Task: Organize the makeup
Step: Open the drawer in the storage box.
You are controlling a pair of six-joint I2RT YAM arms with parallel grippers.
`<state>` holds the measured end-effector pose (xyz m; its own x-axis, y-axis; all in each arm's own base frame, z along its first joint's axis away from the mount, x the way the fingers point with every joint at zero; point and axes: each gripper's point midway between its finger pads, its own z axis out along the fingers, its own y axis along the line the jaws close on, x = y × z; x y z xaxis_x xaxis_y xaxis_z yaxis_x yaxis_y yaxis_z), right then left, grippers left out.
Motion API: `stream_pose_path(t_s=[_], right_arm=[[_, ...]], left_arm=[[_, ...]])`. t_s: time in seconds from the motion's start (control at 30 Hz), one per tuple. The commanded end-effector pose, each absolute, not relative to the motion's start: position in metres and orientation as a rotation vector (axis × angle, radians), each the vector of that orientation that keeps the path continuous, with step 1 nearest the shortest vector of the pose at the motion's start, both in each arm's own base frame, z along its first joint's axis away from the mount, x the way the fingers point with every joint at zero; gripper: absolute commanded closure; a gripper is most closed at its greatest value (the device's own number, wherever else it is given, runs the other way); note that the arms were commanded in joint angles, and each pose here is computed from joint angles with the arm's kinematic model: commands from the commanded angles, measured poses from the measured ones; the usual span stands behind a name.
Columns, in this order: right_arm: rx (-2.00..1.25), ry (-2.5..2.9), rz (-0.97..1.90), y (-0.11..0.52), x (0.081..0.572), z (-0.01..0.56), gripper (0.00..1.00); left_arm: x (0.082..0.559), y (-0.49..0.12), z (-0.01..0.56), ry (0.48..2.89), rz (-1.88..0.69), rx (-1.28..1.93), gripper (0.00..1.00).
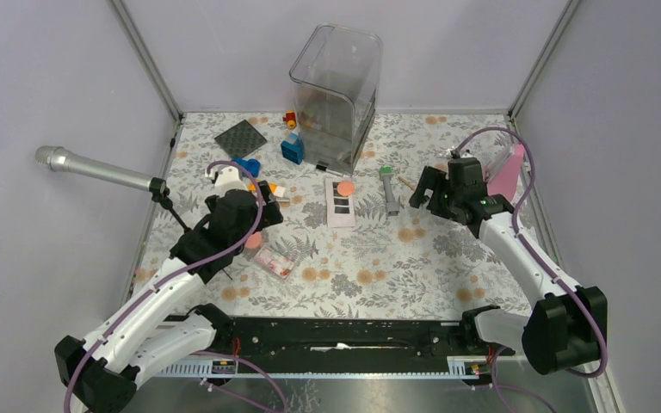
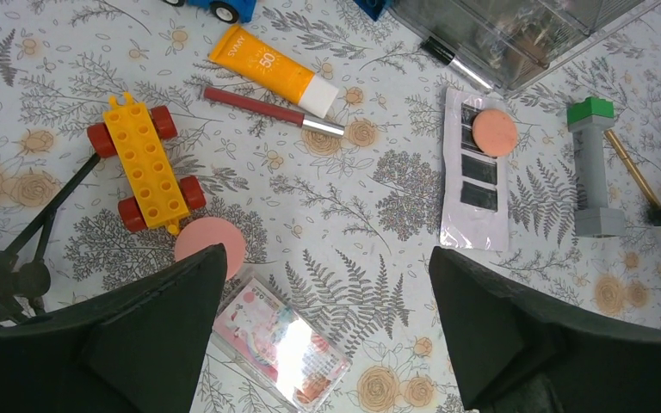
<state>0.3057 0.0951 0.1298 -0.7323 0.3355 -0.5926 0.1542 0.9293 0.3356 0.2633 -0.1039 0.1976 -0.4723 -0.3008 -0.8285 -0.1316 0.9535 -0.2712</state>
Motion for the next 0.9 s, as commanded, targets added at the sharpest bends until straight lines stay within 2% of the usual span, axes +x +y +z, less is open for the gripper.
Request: stream_pose_path(t_s=[0.0, 0.07, 0.2, 0.4, 0.7, 0.87], right_arm=[[0.29, 2.224, 0.506, 0.114, 0.342, 0.178, 0.01], [0.311, 2.2, 0.531, 0.116, 0.353, 0.187, 0.03], [0.381, 2.113, 0.632, 0.124, 0.378, 0.198, 0.12], [0.511, 2.052, 0.845, 0.142, 0.421, 0.188, 0.17], [0.505, 1.975, 1.133, 0.179, 0.496, 0.171, 0.34], [0.506, 1.931, 1.177, 0.187, 0.533, 0.171, 0.37]], left_arm=[[0.271, -0.104, 0.203, 1.992, -0.242, -0.369, 0.01], [0.272, -0.114, 0.204, 2.008, -0.287, -0.34, 0.01], [0.276, -0.121, 0.206, 2.018, -0.315, -0.346, 0.01], [0.272, -0.13, 0.232, 1.994, -0.383, -0.272, 0.01], [0.263, -0.133, 0.234, 2.035, -0.389, -0.181, 0.01], [0.259, -0.136, 0.231, 2.047, -0.408, -0.163, 0.01]])
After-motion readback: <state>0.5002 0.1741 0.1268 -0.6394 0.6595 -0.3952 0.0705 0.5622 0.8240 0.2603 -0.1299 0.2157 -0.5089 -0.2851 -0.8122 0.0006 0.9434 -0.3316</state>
